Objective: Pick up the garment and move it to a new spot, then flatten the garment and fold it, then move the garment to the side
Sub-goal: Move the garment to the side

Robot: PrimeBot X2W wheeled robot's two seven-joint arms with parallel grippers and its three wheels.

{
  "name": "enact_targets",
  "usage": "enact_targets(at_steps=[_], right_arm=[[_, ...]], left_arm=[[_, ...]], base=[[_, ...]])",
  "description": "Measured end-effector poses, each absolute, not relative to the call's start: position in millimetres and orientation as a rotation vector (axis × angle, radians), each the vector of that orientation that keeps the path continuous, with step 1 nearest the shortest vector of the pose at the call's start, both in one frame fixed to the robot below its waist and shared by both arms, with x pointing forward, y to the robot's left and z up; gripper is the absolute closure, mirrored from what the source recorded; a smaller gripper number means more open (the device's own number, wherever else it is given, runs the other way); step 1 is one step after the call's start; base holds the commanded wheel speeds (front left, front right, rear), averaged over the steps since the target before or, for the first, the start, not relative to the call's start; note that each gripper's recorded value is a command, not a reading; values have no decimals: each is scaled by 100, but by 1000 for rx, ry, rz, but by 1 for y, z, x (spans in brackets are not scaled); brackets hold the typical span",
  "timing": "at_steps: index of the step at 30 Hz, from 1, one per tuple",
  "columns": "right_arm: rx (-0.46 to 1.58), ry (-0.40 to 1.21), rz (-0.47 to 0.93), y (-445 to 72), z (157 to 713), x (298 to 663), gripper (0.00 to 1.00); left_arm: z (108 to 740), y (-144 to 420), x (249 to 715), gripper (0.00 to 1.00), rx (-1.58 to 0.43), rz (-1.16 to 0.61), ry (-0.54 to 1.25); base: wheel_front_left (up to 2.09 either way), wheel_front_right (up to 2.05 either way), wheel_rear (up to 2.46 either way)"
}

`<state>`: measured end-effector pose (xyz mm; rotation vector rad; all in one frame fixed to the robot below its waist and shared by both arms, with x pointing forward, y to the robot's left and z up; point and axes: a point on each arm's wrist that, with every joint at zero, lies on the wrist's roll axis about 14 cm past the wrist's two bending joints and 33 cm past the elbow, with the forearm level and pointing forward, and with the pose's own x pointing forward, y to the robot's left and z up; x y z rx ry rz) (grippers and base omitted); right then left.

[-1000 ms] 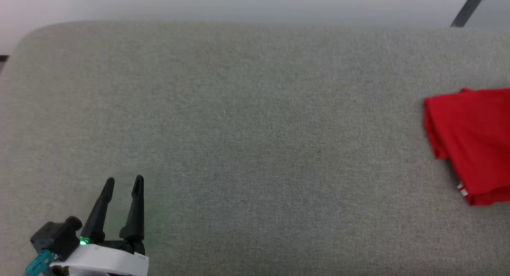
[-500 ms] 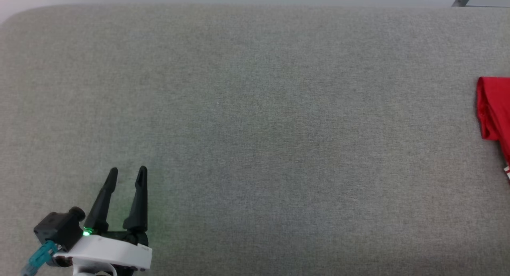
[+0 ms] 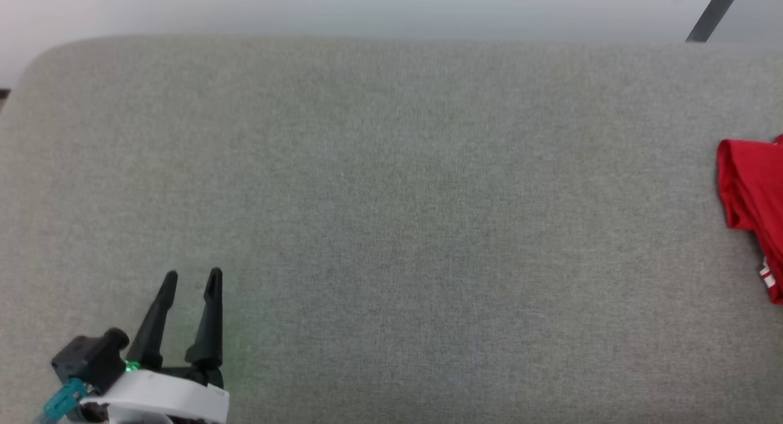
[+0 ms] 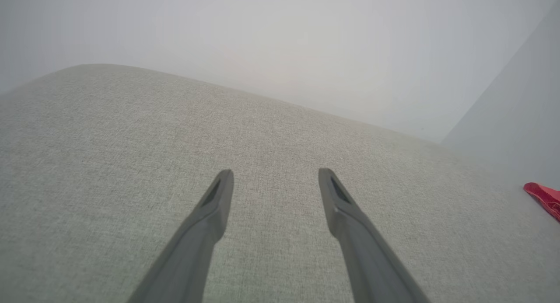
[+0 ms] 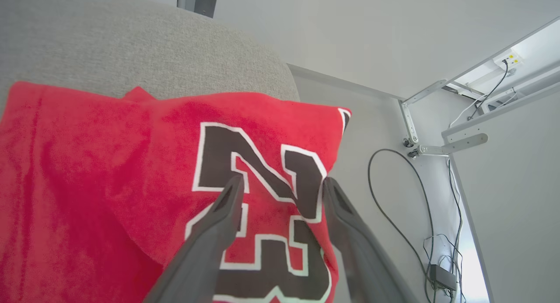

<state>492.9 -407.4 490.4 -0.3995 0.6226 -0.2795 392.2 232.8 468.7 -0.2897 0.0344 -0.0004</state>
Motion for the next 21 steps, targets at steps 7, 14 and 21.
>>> enact_targets(at_steps=[7, 14, 21], right_arm=[[-359, 541, -264, -396, 506, 484, 0], [-311, 428, -194, -369, 515, 470, 0], [-224, 284, -98, -324, 524, 454, 0]], left_arm=[[478, 236, 377, 0, -287, 3, 13], [490, 239, 360, 0, -281, 3, -19], [502, 242, 344, 0, -268, 6, -54]], base=[[0, 0, 0], [0, 0, 0], [0, 0, 0]])
